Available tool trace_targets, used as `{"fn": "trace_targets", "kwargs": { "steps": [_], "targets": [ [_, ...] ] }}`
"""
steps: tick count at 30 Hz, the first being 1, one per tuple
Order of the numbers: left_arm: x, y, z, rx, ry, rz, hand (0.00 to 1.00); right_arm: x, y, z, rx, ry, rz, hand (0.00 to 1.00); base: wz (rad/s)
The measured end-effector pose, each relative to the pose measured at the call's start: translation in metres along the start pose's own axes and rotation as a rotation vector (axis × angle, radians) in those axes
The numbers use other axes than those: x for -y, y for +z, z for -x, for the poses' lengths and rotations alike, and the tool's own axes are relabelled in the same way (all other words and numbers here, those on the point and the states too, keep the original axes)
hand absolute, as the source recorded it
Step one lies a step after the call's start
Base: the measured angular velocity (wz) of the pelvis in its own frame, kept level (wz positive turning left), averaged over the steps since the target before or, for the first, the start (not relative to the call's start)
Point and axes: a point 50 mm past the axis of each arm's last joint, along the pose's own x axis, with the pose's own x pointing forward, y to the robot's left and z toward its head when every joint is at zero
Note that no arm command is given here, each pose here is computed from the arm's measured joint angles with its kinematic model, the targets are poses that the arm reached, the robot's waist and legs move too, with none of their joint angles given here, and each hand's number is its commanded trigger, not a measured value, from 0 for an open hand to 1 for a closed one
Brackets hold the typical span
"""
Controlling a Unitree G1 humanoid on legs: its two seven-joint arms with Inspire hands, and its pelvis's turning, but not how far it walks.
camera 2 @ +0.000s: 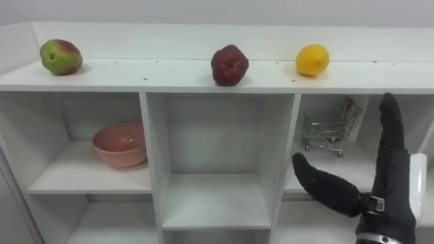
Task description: Arrange fruit in the closet
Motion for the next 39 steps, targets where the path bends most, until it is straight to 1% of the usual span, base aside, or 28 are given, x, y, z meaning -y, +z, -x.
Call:
{"fn": "trace_targets", "kwargs": {
  "steps": [5, 10, 14, 16, 20, 25, 29, 36, 39],
  "targets": [
    [-0.002, 0.003, -0.001, 0.005, -0.002, -0.001, 0.0, -0.004, 0.011, -0.012, 0.078, 0.005, 0.023, 0.0, 0.0],
    [-0.004, 0.004, -0.002, 0.006, 0.001, -0.004, 0.0, -0.008, 0.025, -0.027, 0.149, -0.004, -0.007, 0.0, 0.03],
    [-0.009, 0.004, -0.003, 0.009, -0.008, -0.023, 0.0, -0.008, 0.038, -0.044, 0.189, 0.016, -0.088, 0.0, 0.03],
    [-0.012, 0.003, -0.003, 0.007, -0.001, -0.027, 0.0, -0.009, 0.04, -0.048, 0.194, 0.04, -0.114, 0.0, 0.0],
    [-0.018, 0.005, -0.003, 0.022, 0.022, -0.03, 0.0, -0.011, 0.036, -0.052, 0.16, 0.08, -0.15, 0.0, 0.0],
    [-0.021, 0.01, -0.004, 0.034, 0.029, -0.036, 0.0, -0.01, 0.033, -0.057, 0.155, 0.11, -0.123, 0.0, 0.07],
    [-0.022, 0.011, -0.005, 0.036, 0.031, -0.037, 0.0, -0.011, 0.037, -0.064, 0.177, 0.112, -0.121, 0.0, 0.05],
    [-0.024, 0.007, -0.004, 0.025, 0.033, -0.041, 0.0, -0.013, 0.042, -0.069, 0.202, 0.113, -0.127, 0.0, 0.03],
    [-0.027, 0.006, -0.005, 0.026, 0.04, -0.045, 0.0, -0.013, 0.042, -0.069, 0.2, 0.113, -0.123, 0.0, 0.0]
  ]
}}
